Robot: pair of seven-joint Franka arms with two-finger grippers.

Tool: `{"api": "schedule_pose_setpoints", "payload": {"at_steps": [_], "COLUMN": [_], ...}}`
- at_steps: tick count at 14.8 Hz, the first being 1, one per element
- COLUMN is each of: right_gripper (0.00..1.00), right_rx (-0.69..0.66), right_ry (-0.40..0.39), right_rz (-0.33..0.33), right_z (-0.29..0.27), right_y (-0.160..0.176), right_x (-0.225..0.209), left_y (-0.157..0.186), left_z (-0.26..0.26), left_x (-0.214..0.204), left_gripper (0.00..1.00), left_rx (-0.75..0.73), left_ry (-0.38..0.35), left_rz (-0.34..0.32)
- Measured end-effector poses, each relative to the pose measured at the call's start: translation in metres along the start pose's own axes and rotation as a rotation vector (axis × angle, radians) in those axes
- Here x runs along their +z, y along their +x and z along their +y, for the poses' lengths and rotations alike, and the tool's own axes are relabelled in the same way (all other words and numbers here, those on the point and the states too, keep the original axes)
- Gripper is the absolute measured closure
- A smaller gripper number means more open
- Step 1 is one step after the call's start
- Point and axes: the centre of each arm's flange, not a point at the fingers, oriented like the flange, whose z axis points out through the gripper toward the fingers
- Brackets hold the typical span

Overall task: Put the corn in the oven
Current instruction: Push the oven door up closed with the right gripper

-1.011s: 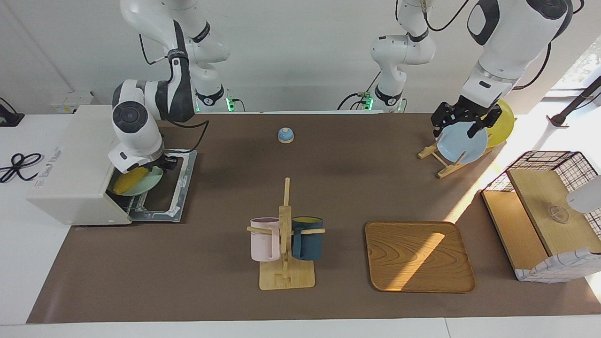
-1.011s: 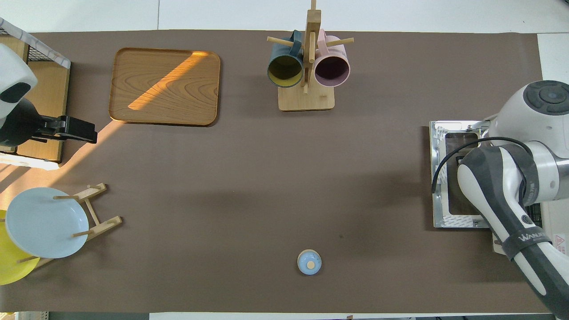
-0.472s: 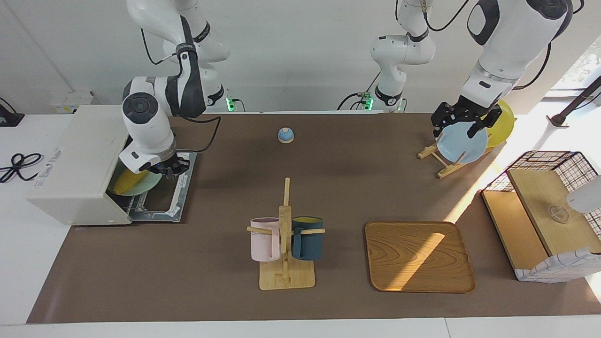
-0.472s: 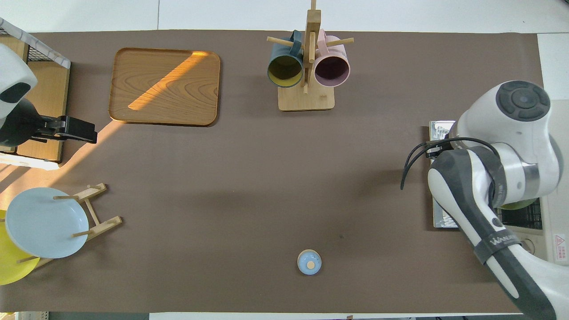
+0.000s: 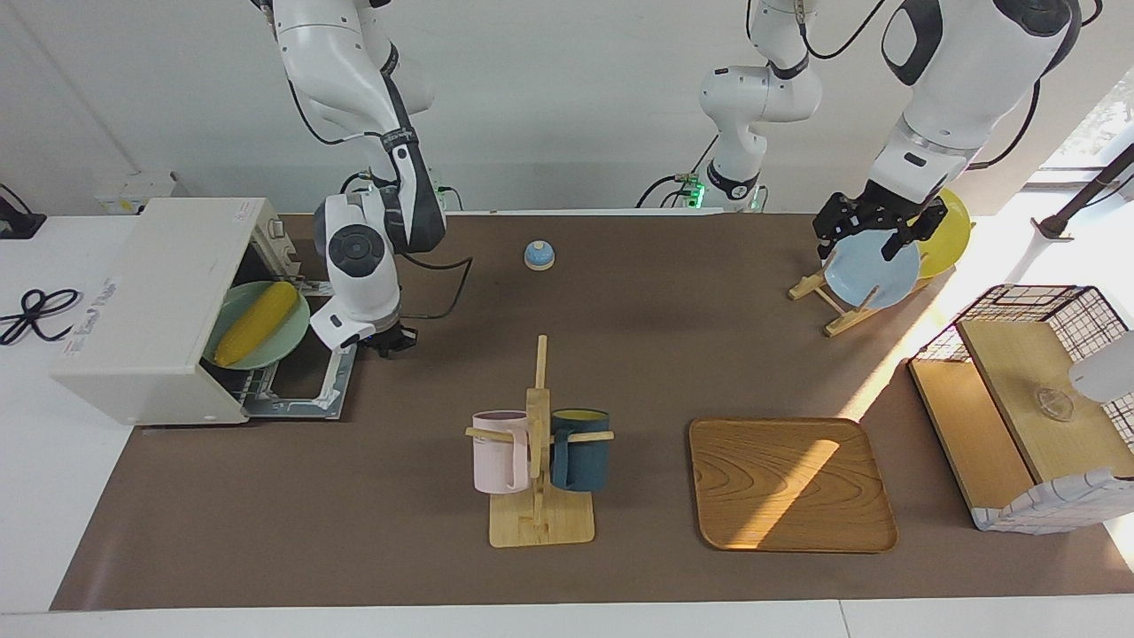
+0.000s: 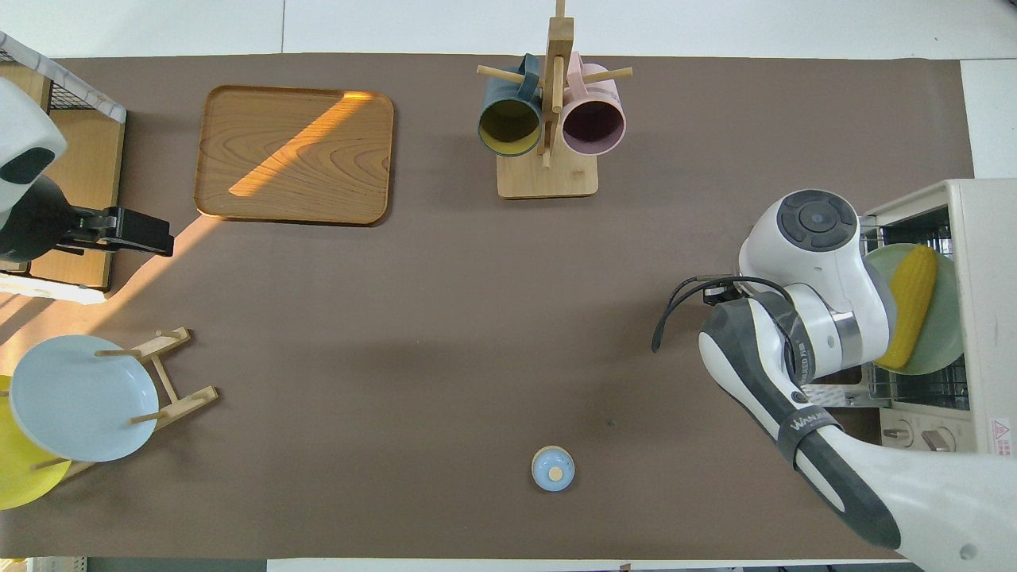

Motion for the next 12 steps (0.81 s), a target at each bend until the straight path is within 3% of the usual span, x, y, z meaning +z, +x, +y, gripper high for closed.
{"api": "schedule_pose_setpoints", "payload": {"at_steps": [4,8,12], "right_gripper": [0.99,0.99,0.99], "right_rx": [-0.029,-0.092,-0.186], "right_ry": [-0.054,-0.157,-0.233], "right_rz": [-0.003,-0.011,-0.044], "right_z": [0.007,0.012,0.005], "right_y": [-0.003,-0.007,-0.007], "right_x": [0.008,0.013,-0.009], "left_y": [0.000,0.000,0.000], "left_z": [0.000,0.000,0.000], "left_x": [0.000,0.000,0.000], "left_gripper": [0.00,0.00,0.00], "left_rx": [0.000,0.000,0.000], "left_ry": [0.000,0.000,0.000], "left_rz": [0.000,0.000,0.000]}}
